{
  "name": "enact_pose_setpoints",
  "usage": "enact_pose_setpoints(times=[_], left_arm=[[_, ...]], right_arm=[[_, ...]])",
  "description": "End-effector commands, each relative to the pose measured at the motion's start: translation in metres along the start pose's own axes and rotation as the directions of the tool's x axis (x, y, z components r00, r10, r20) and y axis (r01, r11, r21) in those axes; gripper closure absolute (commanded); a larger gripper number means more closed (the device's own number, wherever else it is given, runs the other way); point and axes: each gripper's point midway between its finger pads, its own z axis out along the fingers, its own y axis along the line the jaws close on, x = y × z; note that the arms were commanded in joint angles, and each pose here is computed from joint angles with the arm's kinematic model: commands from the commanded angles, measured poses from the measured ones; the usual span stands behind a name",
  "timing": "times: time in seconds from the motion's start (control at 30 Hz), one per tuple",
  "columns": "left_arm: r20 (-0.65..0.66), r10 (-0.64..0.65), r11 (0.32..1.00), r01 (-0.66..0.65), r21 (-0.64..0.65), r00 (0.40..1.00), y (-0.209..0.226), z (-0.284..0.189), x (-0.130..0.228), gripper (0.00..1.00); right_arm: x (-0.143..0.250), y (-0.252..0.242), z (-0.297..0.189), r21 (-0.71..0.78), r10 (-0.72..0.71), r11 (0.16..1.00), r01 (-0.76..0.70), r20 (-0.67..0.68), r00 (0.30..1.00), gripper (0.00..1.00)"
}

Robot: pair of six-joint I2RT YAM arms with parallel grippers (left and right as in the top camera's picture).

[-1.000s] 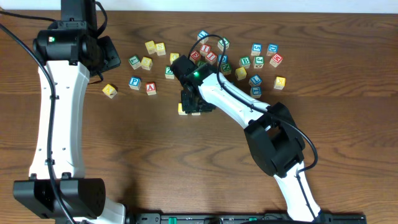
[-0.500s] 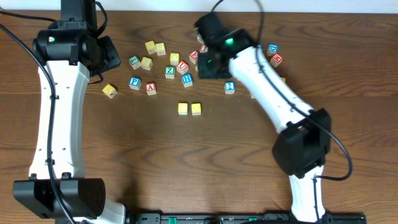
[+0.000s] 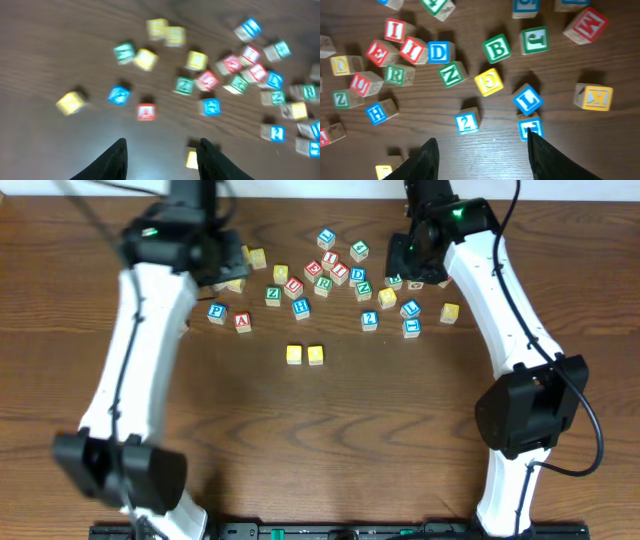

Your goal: Spell out CORL

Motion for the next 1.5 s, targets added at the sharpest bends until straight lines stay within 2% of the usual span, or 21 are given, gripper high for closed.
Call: enact_pose_setpoints(times=[0.0,0.17,0.4,0.43,0.57,0.9,1.47], left_arm=[[-0.037,0.114,0.993,-0.113,0.044,0.993,-0.044,0.033,-0.003,0.56],[-0.040,0.283,0.956,-0.278,0.097,0.958,-0.112,0.096,-0.002,0.56],[-0.066,0.412,0.907,-0.402,0.128,0.909,-0.153,0.166,0.030,0.54],[-0.070,0.419,0.903,-0.408,0.130,0.905,-0.157,0.174,0.035,0.50],[-0.082,0.442,0.894,-0.431,0.122,0.894,-0.157,0.194,0.042,0.49],[-0.096,0.476,0.878,-0.478,0.000,0.874,-0.134,0.234,0.045,0.49],[-0.119,0.475,0.878,-0.478,0.002,0.872,-0.130,0.241,0.054,0.50]], right_arm=[[-0.013,-0.017,-0.018,-0.005,0.023,1.000,-0.023,0.035,0.999,0.48],[-0.010,-0.037,-0.019,0.027,0.043,0.999,-0.043,0.007,0.999,0.46],[-0.006,-0.056,-0.021,0.054,0.059,0.997,-0.058,-0.026,0.998,0.46],[-0.005,-0.058,-0.021,0.057,0.052,0.997,-0.050,-0.032,0.998,0.46],[-0.002,-0.059,-0.021,0.066,0.037,0.997,-0.034,-0.043,0.998,0.45],[0.001,-0.061,-0.021,0.069,0.013,0.998,-0.009,-0.057,0.998,0.43],[0.001,-0.060,-0.021,0.069,0.011,0.998,-0.007,-0.058,0.998,0.41]])
